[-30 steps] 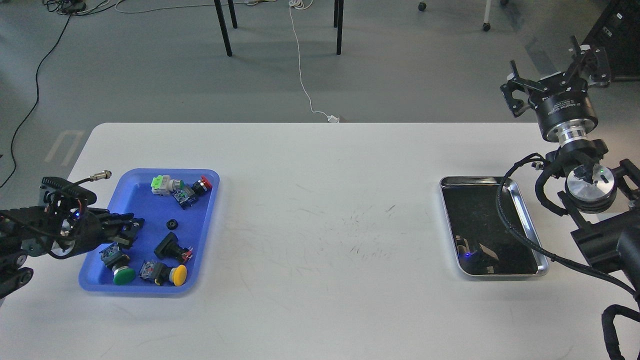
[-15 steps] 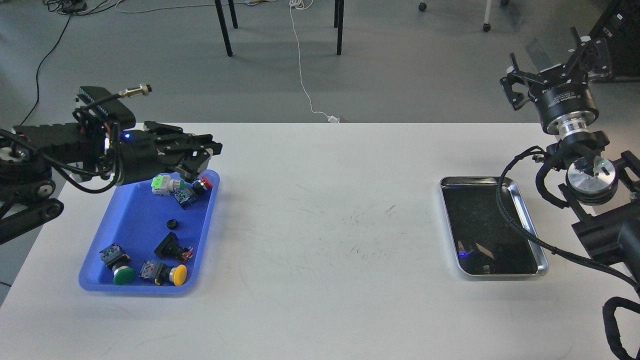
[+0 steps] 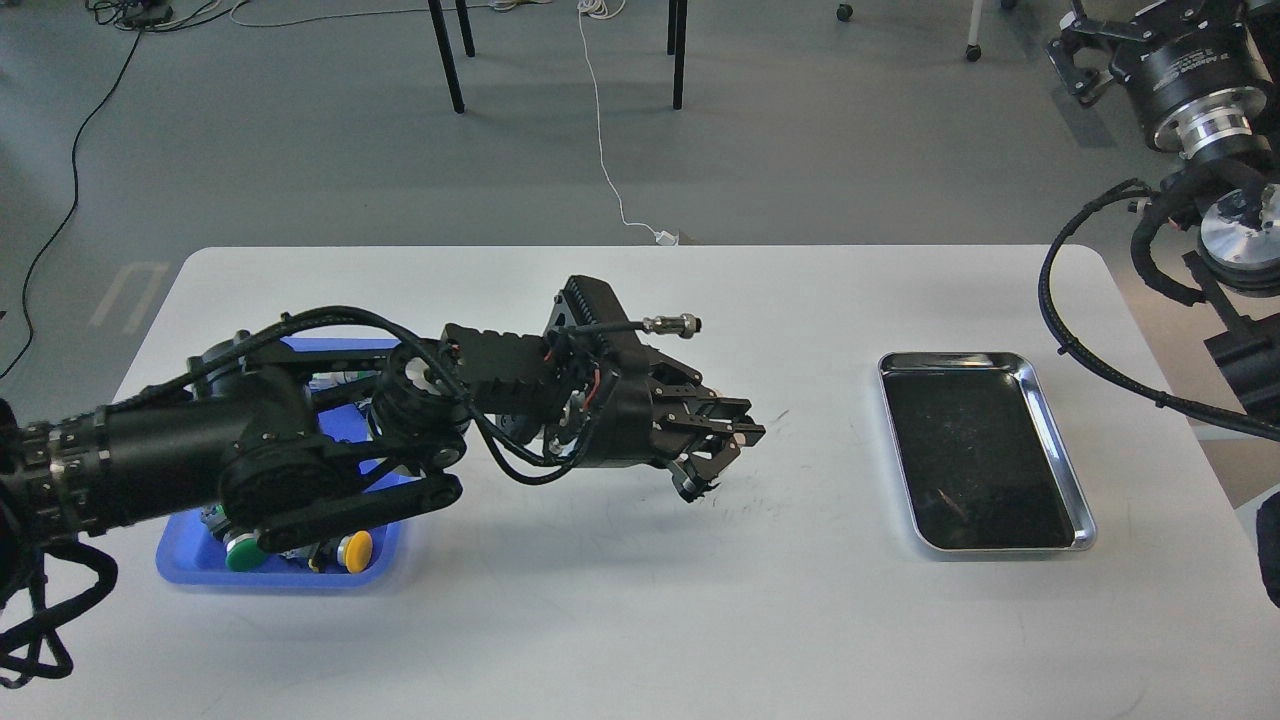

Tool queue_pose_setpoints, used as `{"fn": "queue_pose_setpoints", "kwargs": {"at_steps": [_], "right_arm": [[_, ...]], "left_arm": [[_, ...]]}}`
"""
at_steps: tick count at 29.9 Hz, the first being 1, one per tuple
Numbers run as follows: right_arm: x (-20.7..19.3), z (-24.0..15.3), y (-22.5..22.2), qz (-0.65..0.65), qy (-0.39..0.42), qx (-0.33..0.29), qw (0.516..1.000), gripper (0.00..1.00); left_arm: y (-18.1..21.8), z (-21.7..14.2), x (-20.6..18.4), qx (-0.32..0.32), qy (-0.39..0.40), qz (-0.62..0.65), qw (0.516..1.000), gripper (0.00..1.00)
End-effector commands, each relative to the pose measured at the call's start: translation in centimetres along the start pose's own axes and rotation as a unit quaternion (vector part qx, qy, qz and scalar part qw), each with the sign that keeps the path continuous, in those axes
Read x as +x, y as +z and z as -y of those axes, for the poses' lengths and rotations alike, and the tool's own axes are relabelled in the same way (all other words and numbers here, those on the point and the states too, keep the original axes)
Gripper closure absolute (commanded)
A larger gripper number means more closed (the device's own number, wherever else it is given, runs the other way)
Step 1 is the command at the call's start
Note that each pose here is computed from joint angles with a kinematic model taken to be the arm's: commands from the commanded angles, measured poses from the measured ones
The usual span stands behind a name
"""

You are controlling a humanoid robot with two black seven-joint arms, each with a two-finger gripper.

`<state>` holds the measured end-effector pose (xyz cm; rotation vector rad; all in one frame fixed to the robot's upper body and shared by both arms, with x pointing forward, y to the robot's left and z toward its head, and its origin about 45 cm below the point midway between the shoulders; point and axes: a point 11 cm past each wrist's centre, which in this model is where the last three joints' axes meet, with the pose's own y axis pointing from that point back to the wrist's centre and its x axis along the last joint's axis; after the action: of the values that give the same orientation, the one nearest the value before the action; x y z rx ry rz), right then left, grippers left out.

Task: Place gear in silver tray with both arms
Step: 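Carry the black gear with the left gripper toward the table center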

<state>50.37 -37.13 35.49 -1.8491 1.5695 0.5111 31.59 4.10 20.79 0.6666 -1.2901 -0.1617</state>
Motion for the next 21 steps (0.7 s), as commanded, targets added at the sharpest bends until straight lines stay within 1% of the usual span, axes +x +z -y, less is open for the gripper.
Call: {"fn": "queue_pose_setpoints", "kwargs": {"at_steps": [1,5,8,16,21], "right_arm": [[-1.2,1.0,-0.1,-0.005,-0.009,-0.003,1.0,0.01],[-2.5,1.6,-0.5,-0.003,-0.02,0.002,1.0,0.01],[-2.6,1.7,-0.3,-0.001,-0.022,0.001,1.0,0.01],[-2.8,1.8,-0.3,-0.001,-0.023,0.001,1.0,0.01],[-2.6,1.7,-0.2,-0.001,-0.022,0.001,1.0,0.01]], "left_arm": [[1.5,3.4,-0.3,-0.009,-0.012,0.003,1.0,0.85],[2.4,5.9,-1.7,-0.01,-0.04,0.035,0.999,0.85],[4.3,7.6,-2.0,-0.024,-0.043,0.053,0.997,0.85],[1.0,7.6,-5.0,0.025,-0.078,0.043,0.996,0.84],[1.3,7.7,-6.2,0.022,-0.086,0.037,0.995,0.83]]}}
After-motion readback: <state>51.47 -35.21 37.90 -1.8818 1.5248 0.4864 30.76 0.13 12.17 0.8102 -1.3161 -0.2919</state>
